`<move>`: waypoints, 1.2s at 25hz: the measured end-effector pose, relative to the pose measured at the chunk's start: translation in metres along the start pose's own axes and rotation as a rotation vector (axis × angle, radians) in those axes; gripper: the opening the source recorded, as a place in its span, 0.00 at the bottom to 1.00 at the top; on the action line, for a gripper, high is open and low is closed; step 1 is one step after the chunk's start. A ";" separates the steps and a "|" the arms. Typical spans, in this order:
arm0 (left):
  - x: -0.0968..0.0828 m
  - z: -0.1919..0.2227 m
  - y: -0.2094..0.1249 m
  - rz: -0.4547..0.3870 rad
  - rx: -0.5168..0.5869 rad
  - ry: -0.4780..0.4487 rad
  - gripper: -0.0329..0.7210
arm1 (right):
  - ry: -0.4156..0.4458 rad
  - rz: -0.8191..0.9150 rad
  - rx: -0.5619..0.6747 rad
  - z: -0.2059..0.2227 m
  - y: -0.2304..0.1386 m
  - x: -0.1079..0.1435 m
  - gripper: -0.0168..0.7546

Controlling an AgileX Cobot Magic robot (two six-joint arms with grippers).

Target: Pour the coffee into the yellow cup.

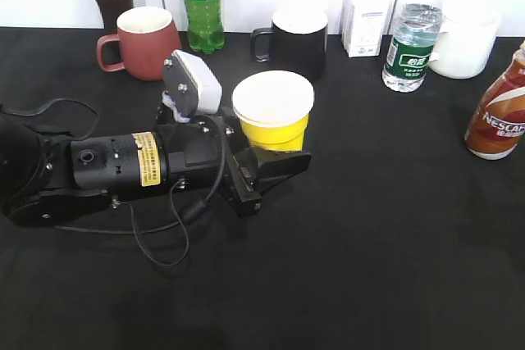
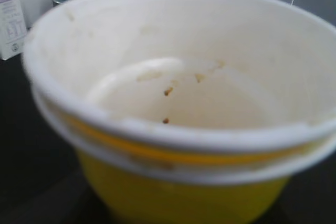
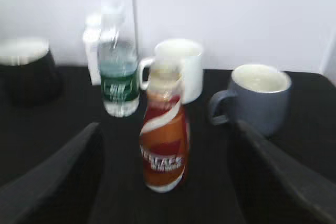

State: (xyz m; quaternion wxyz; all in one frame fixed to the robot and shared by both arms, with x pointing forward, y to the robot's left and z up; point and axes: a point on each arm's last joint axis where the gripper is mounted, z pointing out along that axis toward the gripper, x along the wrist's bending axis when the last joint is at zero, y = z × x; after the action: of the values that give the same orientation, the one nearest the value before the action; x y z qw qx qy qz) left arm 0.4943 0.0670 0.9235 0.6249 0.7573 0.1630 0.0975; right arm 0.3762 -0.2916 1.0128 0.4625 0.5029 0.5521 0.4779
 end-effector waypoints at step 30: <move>0.000 0.000 0.000 0.001 -0.005 -0.004 0.64 | -0.037 0.104 0.091 0.165 -0.113 -0.005 0.89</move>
State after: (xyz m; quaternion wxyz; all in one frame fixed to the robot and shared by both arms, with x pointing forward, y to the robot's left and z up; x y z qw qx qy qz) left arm 0.4941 0.0668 0.9240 0.6272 0.7559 0.1611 0.0968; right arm 0.5277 -0.2908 0.8813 0.4238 0.5603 0.5378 0.4662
